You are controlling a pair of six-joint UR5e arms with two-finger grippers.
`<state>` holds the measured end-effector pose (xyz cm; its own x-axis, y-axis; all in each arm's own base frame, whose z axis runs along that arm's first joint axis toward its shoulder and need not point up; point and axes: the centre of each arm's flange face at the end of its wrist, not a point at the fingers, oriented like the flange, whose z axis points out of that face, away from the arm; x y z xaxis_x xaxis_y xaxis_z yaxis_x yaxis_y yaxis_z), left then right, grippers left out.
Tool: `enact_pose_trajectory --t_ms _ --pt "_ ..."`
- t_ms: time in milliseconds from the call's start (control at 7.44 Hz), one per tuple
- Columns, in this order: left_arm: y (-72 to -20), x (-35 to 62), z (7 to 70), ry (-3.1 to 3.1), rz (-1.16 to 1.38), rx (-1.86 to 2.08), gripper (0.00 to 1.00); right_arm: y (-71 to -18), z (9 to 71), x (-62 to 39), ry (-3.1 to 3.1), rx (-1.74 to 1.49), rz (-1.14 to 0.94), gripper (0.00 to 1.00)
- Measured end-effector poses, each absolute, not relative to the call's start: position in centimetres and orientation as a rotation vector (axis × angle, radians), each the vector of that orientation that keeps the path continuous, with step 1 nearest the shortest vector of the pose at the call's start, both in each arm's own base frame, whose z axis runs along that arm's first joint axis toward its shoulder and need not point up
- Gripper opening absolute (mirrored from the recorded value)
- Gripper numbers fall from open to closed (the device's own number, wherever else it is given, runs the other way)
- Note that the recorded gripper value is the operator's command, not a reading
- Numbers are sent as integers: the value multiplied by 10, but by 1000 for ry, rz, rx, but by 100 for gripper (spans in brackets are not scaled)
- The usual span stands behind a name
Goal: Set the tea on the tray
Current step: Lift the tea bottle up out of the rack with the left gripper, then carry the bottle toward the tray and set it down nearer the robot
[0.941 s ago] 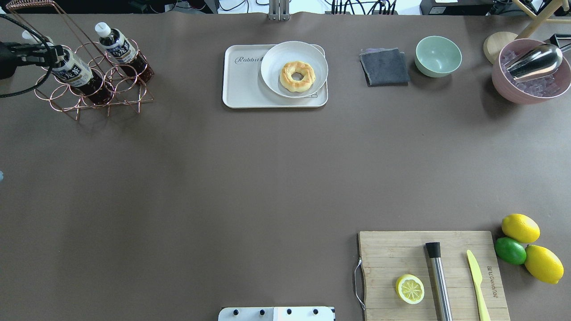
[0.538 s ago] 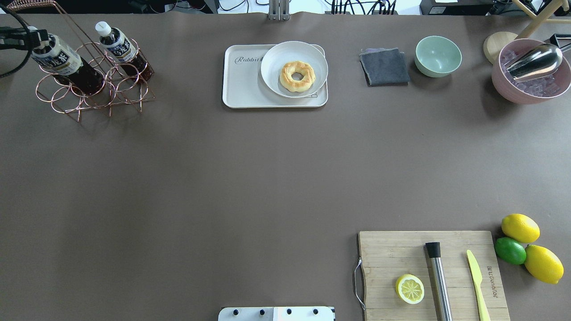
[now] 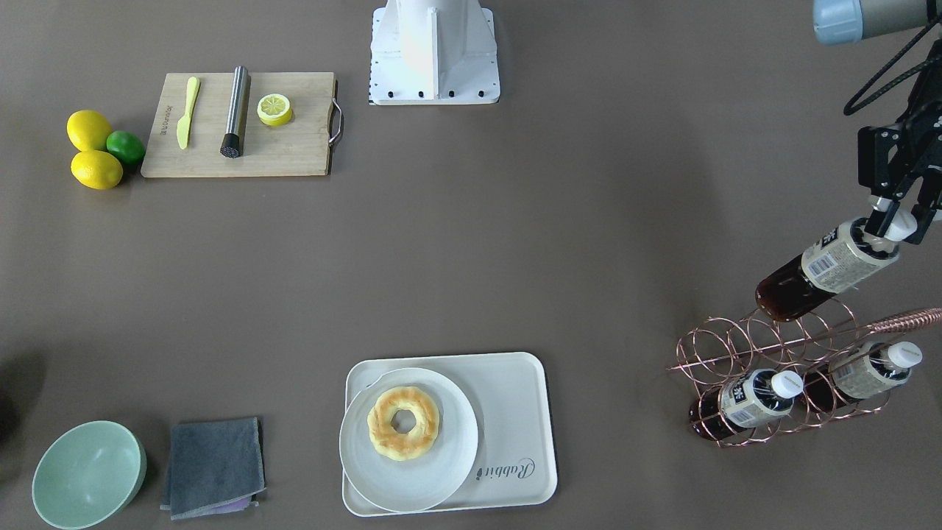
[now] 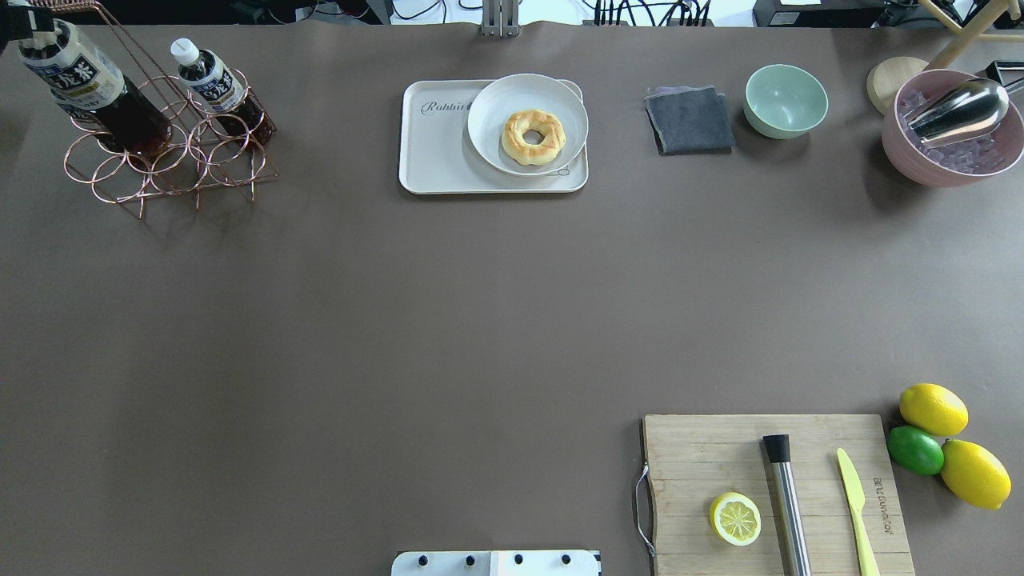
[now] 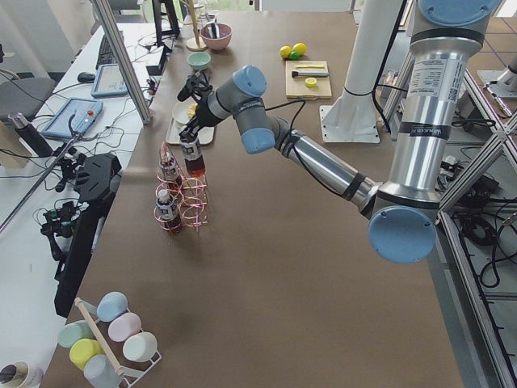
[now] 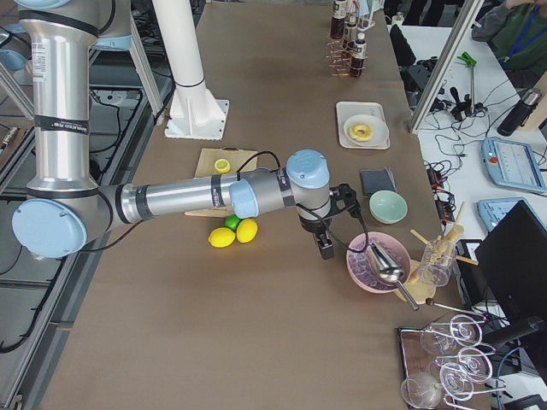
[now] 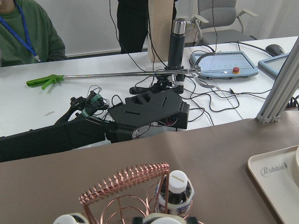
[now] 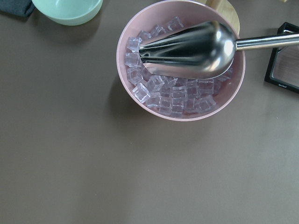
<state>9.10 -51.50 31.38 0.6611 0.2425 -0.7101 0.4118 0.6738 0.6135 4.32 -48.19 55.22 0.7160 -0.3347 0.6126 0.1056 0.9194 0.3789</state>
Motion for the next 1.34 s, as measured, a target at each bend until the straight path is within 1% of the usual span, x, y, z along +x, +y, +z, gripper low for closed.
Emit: enact_pose_trajectory --t_ms 403,672,1075,1344 --pt "-494 162 220 922 0 787 0 -487 528 34 -775 406 -293 100" --pt "-476 236 162 947 57 757 0 -497 489 15 -836 473 -367 100" --pt "-409 377 118 937 100 793 0 -519 440 -39 -876 537 -504 100" --pt "-385 442 105 922 88 794 0 -524 427 -64 -895 536 -534 100"
